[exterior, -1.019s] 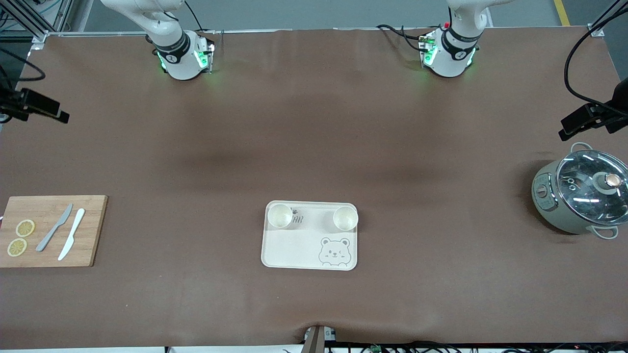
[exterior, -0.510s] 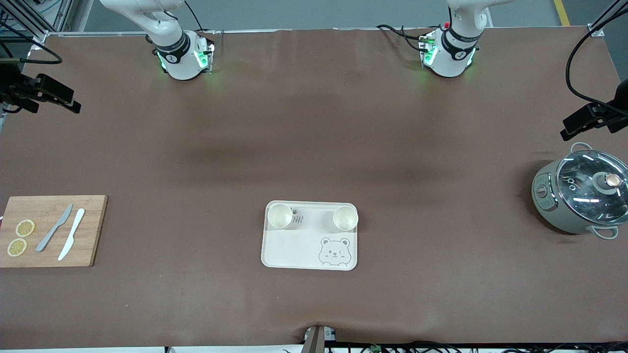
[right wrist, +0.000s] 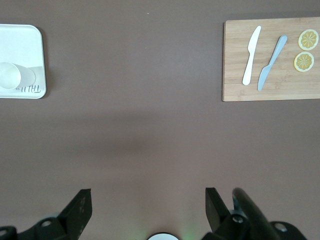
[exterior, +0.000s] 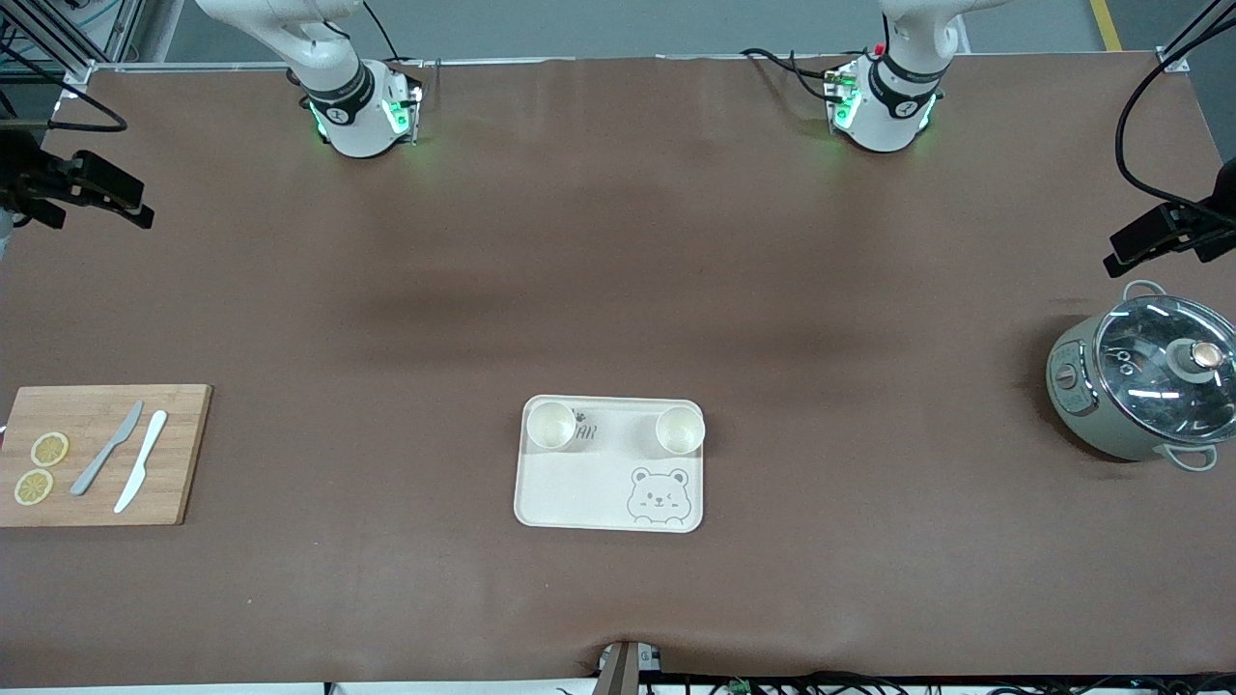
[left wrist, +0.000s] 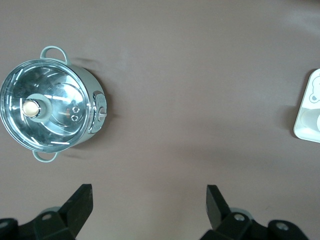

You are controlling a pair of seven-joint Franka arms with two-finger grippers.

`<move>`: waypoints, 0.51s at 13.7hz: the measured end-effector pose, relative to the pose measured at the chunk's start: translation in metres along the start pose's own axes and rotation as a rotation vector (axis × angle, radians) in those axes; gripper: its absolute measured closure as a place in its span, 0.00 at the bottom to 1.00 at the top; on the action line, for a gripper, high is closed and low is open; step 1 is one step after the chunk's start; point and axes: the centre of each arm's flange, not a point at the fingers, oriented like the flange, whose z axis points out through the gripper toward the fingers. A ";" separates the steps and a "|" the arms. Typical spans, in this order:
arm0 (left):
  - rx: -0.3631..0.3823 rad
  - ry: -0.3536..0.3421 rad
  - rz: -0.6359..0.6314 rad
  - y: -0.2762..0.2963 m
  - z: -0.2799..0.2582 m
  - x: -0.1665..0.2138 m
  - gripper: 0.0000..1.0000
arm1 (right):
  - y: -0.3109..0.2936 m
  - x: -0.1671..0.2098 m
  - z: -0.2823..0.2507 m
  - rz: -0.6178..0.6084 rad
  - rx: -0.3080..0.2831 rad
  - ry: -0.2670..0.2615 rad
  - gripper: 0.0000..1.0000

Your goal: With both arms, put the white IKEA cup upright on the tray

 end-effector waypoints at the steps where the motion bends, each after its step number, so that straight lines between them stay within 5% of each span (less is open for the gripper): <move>1: -0.001 -0.002 0.000 0.000 0.001 0.000 0.00 | -0.001 0.000 0.000 -0.002 -0.001 0.004 0.00; 7: 0.002 -0.019 -0.004 -0.002 0.002 -0.001 0.00 | -0.004 0.002 0.000 -0.011 -0.002 0.011 0.00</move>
